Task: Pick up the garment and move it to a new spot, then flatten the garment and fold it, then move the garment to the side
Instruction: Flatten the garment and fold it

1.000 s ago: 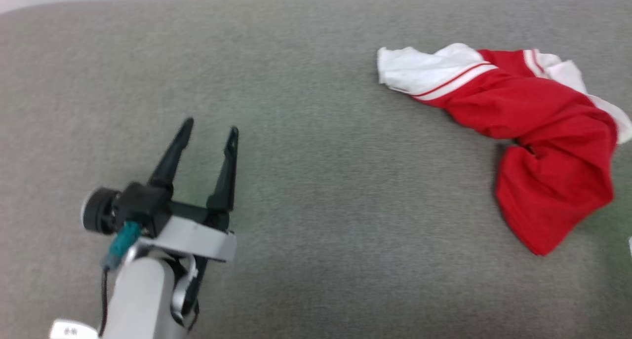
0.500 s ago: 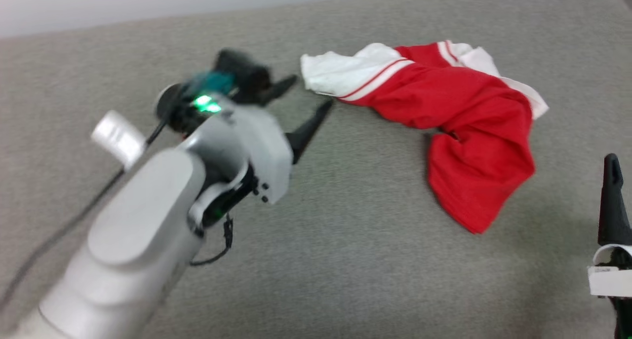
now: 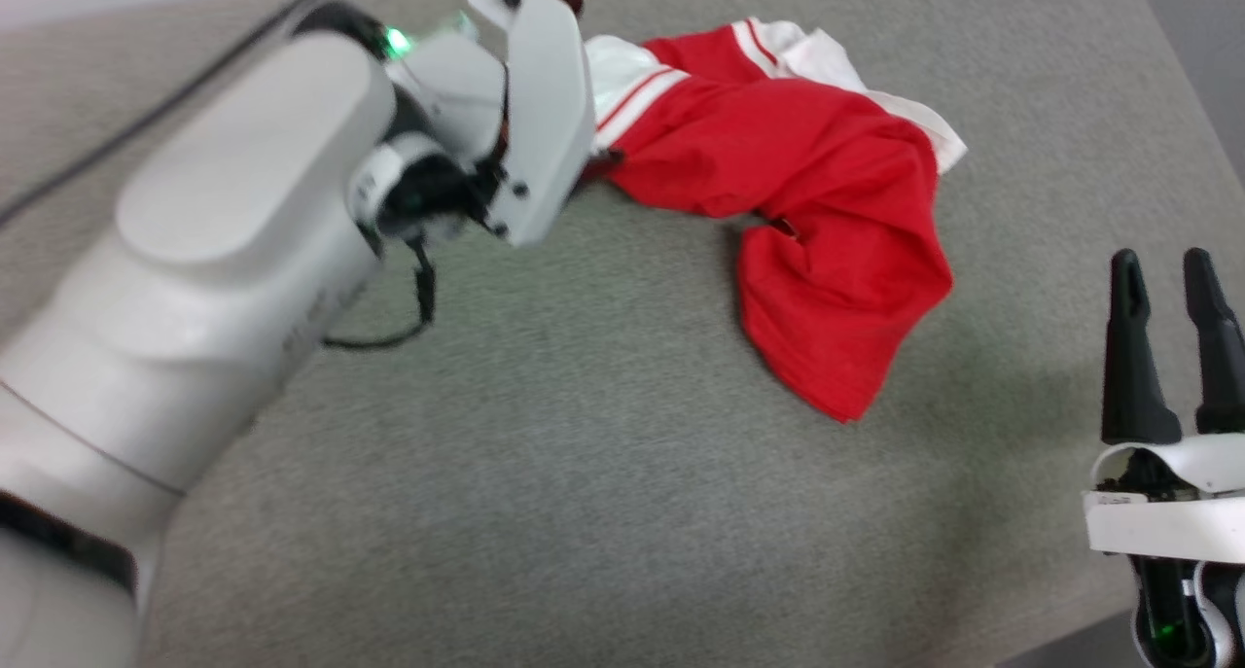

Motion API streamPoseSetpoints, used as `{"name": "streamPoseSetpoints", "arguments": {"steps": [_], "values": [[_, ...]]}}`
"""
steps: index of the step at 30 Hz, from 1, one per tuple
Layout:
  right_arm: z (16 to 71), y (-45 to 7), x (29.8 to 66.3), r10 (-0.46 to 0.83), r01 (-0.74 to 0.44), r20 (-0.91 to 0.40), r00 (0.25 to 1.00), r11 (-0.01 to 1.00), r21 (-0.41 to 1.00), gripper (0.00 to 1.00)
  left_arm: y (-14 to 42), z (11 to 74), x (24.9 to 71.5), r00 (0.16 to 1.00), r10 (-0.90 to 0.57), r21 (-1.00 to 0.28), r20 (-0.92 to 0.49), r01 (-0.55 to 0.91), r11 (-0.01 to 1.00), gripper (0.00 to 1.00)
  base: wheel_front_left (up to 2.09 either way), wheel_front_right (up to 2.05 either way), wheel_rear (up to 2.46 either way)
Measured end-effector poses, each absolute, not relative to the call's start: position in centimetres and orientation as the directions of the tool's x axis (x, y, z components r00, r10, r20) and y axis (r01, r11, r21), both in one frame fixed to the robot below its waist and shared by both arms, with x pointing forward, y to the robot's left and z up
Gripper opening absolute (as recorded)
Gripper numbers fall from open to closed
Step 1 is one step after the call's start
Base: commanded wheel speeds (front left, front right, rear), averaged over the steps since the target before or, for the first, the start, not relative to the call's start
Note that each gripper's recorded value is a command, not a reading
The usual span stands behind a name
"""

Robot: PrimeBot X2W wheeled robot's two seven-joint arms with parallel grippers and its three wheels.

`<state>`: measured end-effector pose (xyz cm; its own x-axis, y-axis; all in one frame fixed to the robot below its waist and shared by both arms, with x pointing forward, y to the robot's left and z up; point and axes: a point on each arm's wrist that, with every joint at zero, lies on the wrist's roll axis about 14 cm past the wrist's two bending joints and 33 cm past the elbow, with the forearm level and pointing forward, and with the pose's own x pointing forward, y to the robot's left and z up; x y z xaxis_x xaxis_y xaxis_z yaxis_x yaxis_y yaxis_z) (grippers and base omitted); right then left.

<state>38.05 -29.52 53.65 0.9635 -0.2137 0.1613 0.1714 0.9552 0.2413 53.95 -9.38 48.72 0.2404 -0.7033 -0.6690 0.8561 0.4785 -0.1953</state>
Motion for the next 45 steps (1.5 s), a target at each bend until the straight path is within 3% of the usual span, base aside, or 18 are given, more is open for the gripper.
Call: {"name": "streamPoseSetpoints", "arguments": {"steps": [6,9,10,11,12,13,20,25,29,39,41,42,43,44,45], "values": [[53.1,-29.8,37.9,-0.237,0.201,0.138,0.962,0.951,0.234,1.0,-10.3,47.4,57.6,0.285,-0.654,-0.115,-0.701,0.859,0.498,1.0,0.0,0.0,0.0],[52.8,-30.1,37.6,-0.253,0.22,0.126,0.959,0.949,0.228,1.0,-10.8,45.2,57.7,0.259,-0.621,-0.098,-0.74,0.872,0.48,0.98,0.0,0.0,0.0],[52.7,-30.2,37.6,-0.258,0.226,0.122,0.959,0.948,0.226,1.0,-11.0,44.5,57.6,0.243,-0.622,-0.118,-0.744,0.869,0.48,0.51,0.0,0.0,0.0],[52.6,-30.3,37.5,-0.262,0.232,0.119,0.958,0.947,0.224,1.0,-11.3,44.0,57.4,0.227,-0.626,-0.136,-0.746,0.868,0.478,0.34,0.0,0.0,0.0],[52.6,-30.4,37.5,-0.266,0.236,0.116,0.957,0.946,0.222,1.0,-11.4,43.5,57.3,0.216,-0.625,-0.142,-0.75,0.87,0.472,0.09,0.0,0.0,0.0],[52.5,-30.5,37.6,-0.27,0.24,0.114,0.956,0.945,0.22,1.0,-11.5,43.1,57.4,0.217,-0.626,-0.139,-0.749,0.873,0.468,0.0,0.0,0.0,0.0],[52.6,-30.6,38.0,-0.269,0.24,0.12,0.956,0.947,0.213,1.0,-11.9,43.4,56.3,0.19,-0.676,-0.148,-0.712,0.901,0.409,0.0,0.0,0.0,0.0],[52.9,-30.0,38.5,-0.24,0.208,0.136,0.961,0.954,0.218,1.0,-10.3,46.8,56.2,0.275,-0.706,0.055,-0.652,0.947,0.317,0.0,0.0,0.0,0.0],[52.8,-29.7,38.5,-0.231,0.198,0.134,0.964,0.955,0.222,1.0,-7.5,45.8,54.3,0.294,-0.714,0.151,-0.636,0.954,0.259,0.0,0.0,0.0,0.0],[53.5,-28.5,39.5,-0.17,0.133,0.163,0.972,0.967,0.218,1.0,-0.5,41.3,51.0,0.326,-0.665,0.201,-0.671,0.944,0.26,0.0,0.0,0.0,0.0],[53.5,-28.4,39.4,-0.164,0.126,0.164,0.973,0.968,0.218,1.0,0.1,41.4,51.3,0.343,-0.671,0.194,-0.657,0.938,0.289,0.41,0.0,0.0,0.0],[53.5,-28.3,39.3,-0.161,0.124,0.161,0.974,0.968,0.218,1.0,0.5,41.6,51.6,0.351,-0.672,0.185,-0.652,0.933,0.308,0.54,0.0,0.0,0.0],[53.5,-28.2,39.3,-0.159,0.122,0.162,0.974,0.969,0.216,1.0,0.8,41.9,51.8,0.358,-0.672,0.174,-0.649,0.929,0.327,0.85,0.0,0.0,0.0],[53.6,-28.1,39.3,-0.156,0.119,0.164,0.974,0.969,0.216,1.0,0.9,42.3,52.0,0.364,-0.677,0.159,-0.639,0.924,0.347,1.0,0.0,0.0,0.0],[53.7,-28.1,39.3,-0.153,0.115,0.167,0.974,0.969,0.217,1.0,1.0,43.1,52.3,0.371,-0.687,0.138,-0.624,0.918,0.371,1.0,0.0,0.0,0.0]]}}
